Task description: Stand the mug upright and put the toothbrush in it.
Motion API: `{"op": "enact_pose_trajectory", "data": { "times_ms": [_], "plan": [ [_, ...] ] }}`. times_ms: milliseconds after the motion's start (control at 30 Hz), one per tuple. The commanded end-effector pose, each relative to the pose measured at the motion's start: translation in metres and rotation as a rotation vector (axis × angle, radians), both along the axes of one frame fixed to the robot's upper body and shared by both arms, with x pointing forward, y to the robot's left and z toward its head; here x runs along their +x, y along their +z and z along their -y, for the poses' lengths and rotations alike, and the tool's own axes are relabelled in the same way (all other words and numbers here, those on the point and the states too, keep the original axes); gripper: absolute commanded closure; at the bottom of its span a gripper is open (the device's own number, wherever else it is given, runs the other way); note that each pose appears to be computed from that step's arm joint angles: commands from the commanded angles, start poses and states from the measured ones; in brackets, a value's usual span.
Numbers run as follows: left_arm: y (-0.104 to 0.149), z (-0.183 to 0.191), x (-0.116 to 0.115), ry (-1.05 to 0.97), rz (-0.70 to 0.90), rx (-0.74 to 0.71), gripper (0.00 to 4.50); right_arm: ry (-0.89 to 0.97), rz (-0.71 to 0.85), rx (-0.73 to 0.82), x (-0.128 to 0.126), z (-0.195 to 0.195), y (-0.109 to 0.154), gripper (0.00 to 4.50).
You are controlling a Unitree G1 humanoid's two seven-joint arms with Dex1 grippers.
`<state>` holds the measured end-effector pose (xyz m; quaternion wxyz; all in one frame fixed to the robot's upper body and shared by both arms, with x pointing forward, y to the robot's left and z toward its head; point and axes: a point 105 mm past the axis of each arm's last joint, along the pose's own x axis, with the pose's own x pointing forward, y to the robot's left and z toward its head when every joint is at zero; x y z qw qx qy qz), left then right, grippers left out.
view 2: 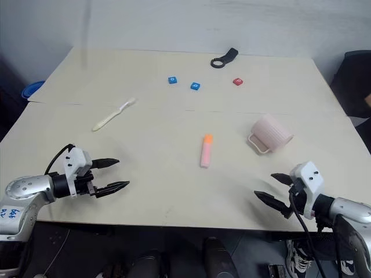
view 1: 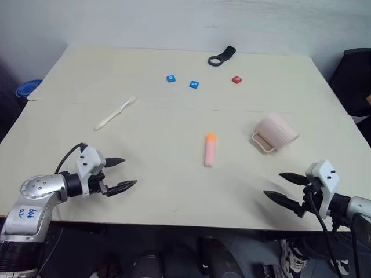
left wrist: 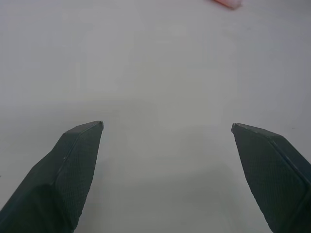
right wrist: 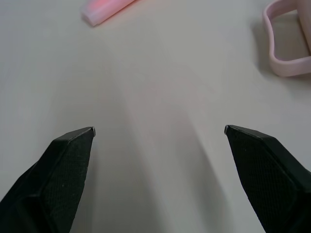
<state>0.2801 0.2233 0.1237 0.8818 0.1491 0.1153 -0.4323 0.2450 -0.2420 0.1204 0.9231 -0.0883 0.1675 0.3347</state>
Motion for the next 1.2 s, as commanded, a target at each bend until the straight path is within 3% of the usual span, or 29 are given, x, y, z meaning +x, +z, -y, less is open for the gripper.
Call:
{"op": "enact_pose_trajectory", "data": {
  "times_ms": [33,800,933,1067,1200],
  "plan": [
    [0.007,0.000,-0.003,-0.030,0.051,0.014,0.00,-0.002,0.050,-0.040,0.004,0.003,0.011,0.04],
    [0.013,0.004,0.002,0.026,0.017,-0.075,0.00,-0.066,0.048,-0.007,0.011,-0.003,0.010,0.04],
    [0.025,0.008,0.007,0.017,0.023,-0.100,0.00,-0.141,0.052,0.076,0.015,-0.028,0.013,0.04],
    [0.039,0.011,0.003,-0.024,0.015,-0.108,0.00,-0.149,0.064,0.231,0.015,-0.091,0.019,0.04],
    [0.044,0.017,-0.002,-0.110,0.007,-0.036,0.00,-0.275,0.041,0.308,0.036,-0.125,0.012,0.04]
  ]
}}
